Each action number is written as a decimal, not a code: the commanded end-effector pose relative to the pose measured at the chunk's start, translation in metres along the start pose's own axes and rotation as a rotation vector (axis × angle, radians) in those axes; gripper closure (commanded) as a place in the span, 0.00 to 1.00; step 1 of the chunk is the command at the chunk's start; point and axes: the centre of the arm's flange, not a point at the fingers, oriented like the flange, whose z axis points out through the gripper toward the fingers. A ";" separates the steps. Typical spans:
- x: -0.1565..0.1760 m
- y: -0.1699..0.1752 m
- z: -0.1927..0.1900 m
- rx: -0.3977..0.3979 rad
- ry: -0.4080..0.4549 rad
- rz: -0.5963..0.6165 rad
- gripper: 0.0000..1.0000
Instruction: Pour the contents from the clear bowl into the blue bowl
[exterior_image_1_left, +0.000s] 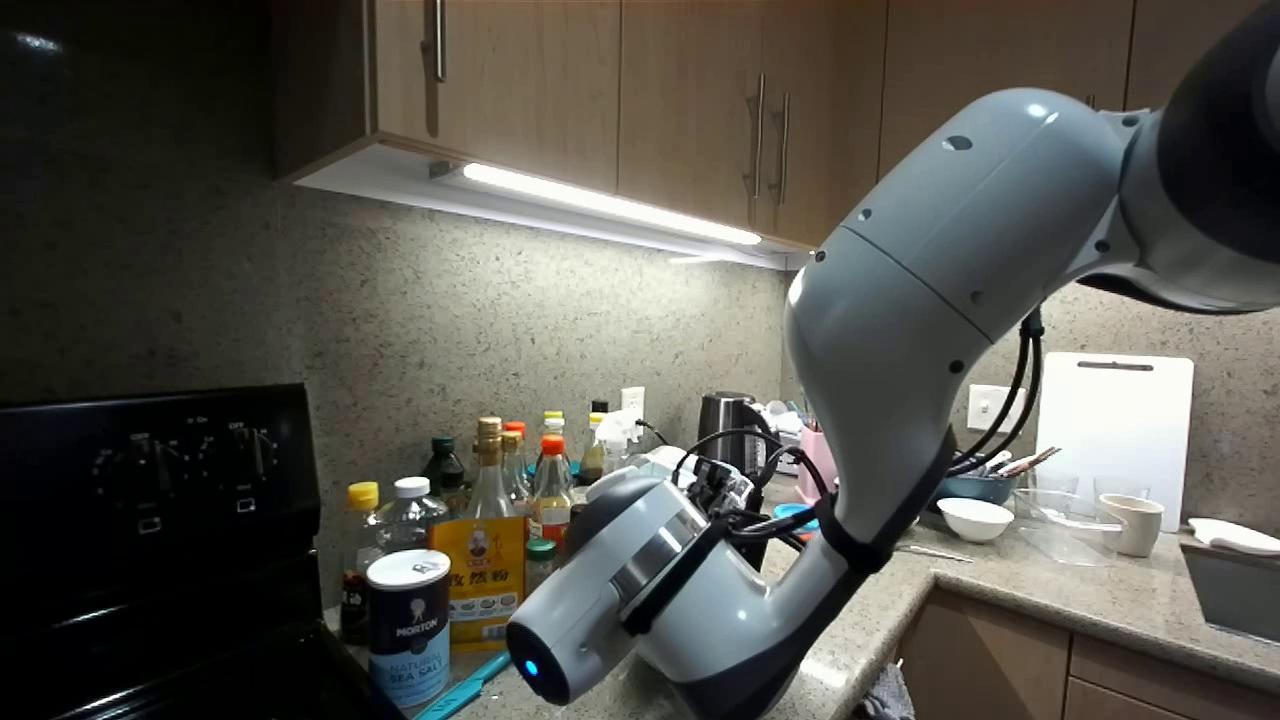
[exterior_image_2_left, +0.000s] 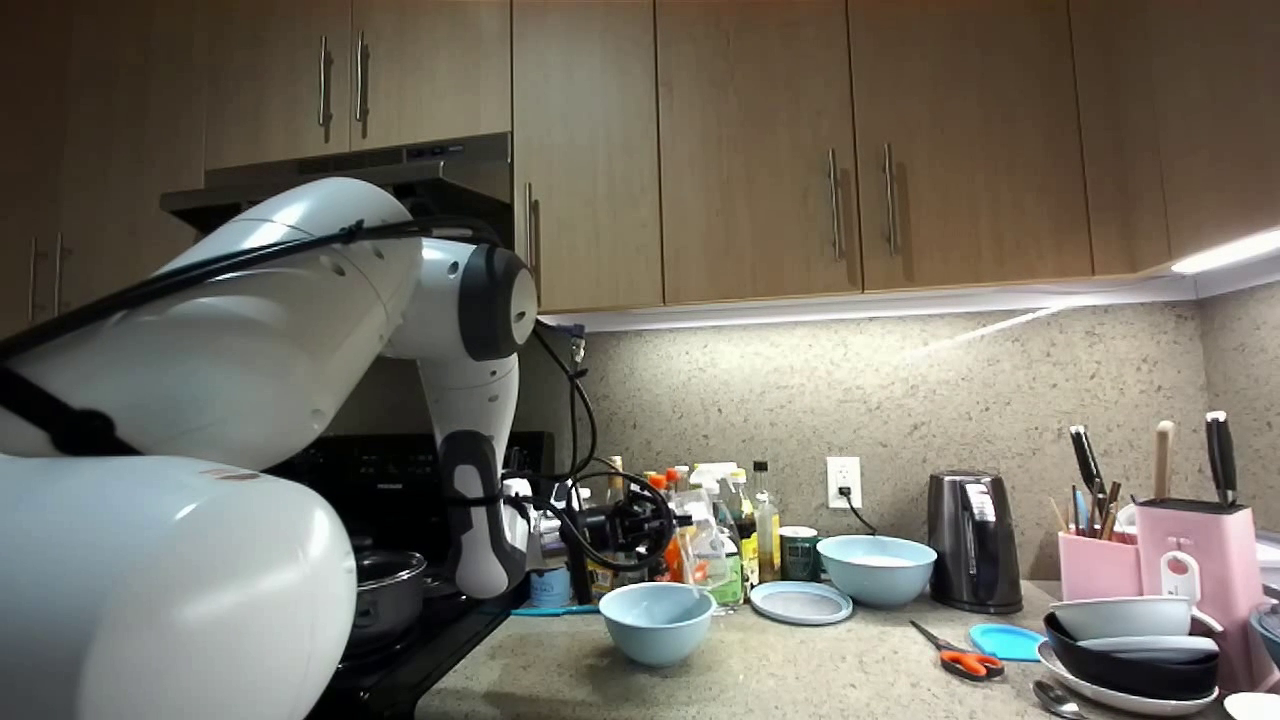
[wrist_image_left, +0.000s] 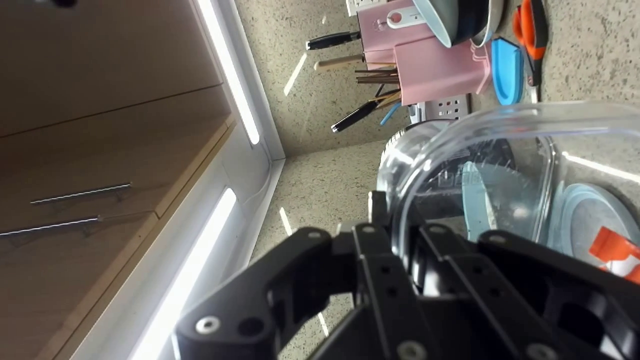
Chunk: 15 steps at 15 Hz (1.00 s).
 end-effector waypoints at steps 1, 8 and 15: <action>-0.001 0.006 0.001 0.061 -0.028 -0.020 0.97; -0.004 0.017 0.006 0.072 -0.058 0.003 0.96; -0.004 0.025 0.014 0.093 -0.073 0.034 0.96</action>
